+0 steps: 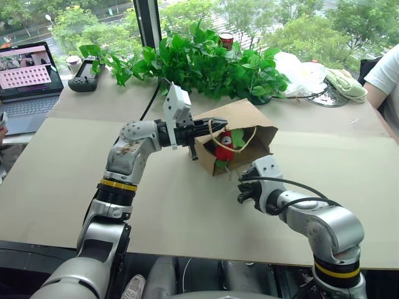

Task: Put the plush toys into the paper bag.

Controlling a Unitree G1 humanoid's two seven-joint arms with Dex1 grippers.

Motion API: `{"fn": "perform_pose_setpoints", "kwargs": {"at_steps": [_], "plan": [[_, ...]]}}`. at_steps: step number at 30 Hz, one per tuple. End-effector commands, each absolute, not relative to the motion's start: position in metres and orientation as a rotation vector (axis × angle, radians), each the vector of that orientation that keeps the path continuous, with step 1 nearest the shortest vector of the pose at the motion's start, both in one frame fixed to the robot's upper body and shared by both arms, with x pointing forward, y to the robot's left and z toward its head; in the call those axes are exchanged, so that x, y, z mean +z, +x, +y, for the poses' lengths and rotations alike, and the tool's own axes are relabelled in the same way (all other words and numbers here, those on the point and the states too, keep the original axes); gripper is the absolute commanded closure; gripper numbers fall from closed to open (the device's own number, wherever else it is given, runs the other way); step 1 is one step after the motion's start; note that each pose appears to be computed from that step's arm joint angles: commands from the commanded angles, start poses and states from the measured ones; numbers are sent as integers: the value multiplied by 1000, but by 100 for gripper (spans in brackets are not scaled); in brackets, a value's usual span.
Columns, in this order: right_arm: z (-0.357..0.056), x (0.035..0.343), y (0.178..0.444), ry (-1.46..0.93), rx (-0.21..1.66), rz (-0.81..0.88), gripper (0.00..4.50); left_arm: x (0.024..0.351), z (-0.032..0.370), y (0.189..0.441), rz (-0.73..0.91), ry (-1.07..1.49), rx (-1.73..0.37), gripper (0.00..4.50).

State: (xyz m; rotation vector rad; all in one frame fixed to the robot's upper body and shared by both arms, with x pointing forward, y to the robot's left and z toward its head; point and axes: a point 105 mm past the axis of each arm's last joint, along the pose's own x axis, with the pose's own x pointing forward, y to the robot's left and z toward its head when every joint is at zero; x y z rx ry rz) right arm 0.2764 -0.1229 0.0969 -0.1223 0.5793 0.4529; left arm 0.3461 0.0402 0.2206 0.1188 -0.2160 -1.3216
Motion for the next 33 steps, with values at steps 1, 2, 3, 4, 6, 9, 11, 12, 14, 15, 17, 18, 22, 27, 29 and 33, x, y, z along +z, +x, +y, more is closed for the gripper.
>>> {"fn": "perform_pose_setpoints", "kwargs": {"at_steps": [1, 2, 3, 4, 6, 9, 11, 12, 14, 15, 17, 18, 22, 27, 29, 33], "plan": [[-129, 128, 281, -162, 450, 449, 446, 237, 40, 345, -275, 130, -1320, 450], [-131, 135, 281, -180, 452, 426, 446, 237, 41, 345, -276, 127, -1318, 450], [-134, 143, 281, -199, 454, 402, 446, 237, 41, 346, -276, 120, -1313, 450], [-136, 154, 280, -220, 463, 366, 446, 238, 42, 347, -276, 105, -1306, 450], [-138, 168, 279, -247, 480, 316, 446, 240, 42, 349, -275, 77, -1296, 450], [-142, 213, 279, -356, 490, 163, 446, 251, 50, 363, -266, -92, -1210, 450], [-145, 231, 282, -390, 474, 113, 446, 256, 54, 371, -258, -189, -1155, 450], [-146, 235, 283, -395, 463, 105, 446, 257, 56, 374, -254, -225, -1135, 450], [-141, 248, 285, -410, 473, 69, 446, 255, 60, 379, -214, -379, -1082, 450], [-137, 251, 286, -421, 479, 60, 446, 247, 62, 379, -185, -409, -1067, 450], [-130, 251, 289, -427, 493, 56, 446, 230, 61, 375, -135, -420, -1057, 450], [-127, 249, 290, -426, 500, 62, 446, 224, 61, 373, -119, -418, -1055, 450], [-124, 221, 296, -459, 502, 159, 446, 203, 61, 366, -84, -355, -1052, 450], [-125, 213, 299, -481, 505, 188, 446, 198, 66, 370, -72, -347, -1018, 450], [-124, 216, 300, -474, 504, 176, 446, 202, 66, 371, -81, -347, -1016, 450], [-127, 222, 303, -463, 487, 149, 387, 208, 65, 371, -91, -354, -1024, 450]]}}
